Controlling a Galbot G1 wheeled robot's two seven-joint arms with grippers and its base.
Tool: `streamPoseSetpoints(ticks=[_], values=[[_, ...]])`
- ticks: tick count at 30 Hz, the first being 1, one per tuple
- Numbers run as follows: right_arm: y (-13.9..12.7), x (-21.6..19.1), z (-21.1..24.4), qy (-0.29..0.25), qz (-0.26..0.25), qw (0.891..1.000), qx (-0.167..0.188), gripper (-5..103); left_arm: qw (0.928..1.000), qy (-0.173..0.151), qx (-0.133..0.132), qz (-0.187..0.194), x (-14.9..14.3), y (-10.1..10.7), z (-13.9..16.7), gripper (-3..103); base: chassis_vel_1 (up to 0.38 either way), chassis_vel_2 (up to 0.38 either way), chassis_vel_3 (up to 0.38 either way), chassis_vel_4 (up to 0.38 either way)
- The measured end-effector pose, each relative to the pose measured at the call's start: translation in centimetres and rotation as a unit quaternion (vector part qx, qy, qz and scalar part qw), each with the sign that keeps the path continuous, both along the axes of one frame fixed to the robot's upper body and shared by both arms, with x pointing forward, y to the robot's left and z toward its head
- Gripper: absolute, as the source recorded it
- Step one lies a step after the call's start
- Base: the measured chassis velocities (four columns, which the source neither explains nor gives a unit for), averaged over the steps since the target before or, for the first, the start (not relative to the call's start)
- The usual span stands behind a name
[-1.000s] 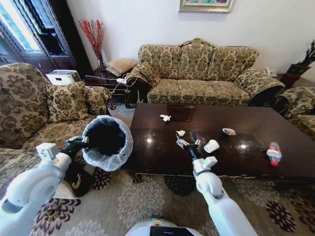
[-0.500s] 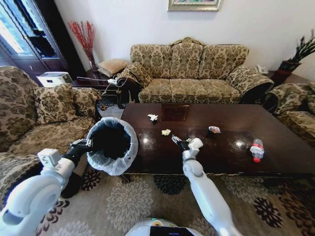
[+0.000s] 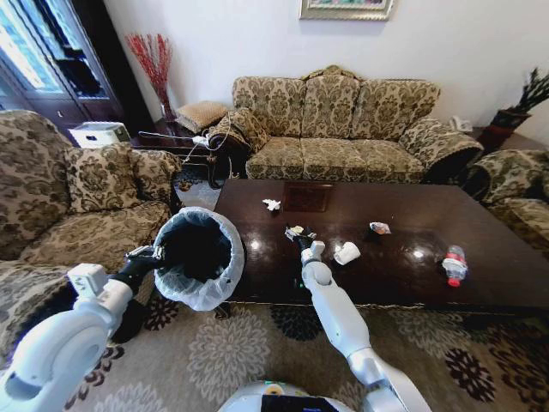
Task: Move to the front of the table and place the trash on the table into the trash bin.
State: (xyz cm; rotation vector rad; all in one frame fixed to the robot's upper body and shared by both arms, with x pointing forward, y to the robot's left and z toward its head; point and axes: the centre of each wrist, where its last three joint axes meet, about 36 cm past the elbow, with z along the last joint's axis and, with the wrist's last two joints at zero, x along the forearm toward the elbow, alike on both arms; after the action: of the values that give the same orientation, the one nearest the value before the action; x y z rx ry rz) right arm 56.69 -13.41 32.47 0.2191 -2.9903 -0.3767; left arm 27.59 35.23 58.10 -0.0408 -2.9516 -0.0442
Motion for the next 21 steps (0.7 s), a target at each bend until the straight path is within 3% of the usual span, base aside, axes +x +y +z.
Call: streamPoseSetpoints(ticks=[7, 17, 21], values=[[-0.2, 0.5, -0.9, 0.026, 0.016, 0.999, -0.008, 100, 1.0000, 0.002, -0.002, 0.001, 0.1, 0.0, -0.2, 2, 0.000, 0.000, 0.000, 0.000], [0.1, 1.3, -1.9, 0.033, -0.009, 0.999, -0.011, 103, 1.0000, 0.004, -0.003, 0.001, 0.1, 0.1, -0.3, 2, 0.000, 0.000, 0.000, 0.000], [0.2, 2.0, -2.0, 0.060, -0.007, 0.998, -0.029, 93, 1.0000, 0.001, -0.005, 0.002, 0.0, 0.1, -0.4, 2, 0.000, 0.000, 0.000, 0.000]])
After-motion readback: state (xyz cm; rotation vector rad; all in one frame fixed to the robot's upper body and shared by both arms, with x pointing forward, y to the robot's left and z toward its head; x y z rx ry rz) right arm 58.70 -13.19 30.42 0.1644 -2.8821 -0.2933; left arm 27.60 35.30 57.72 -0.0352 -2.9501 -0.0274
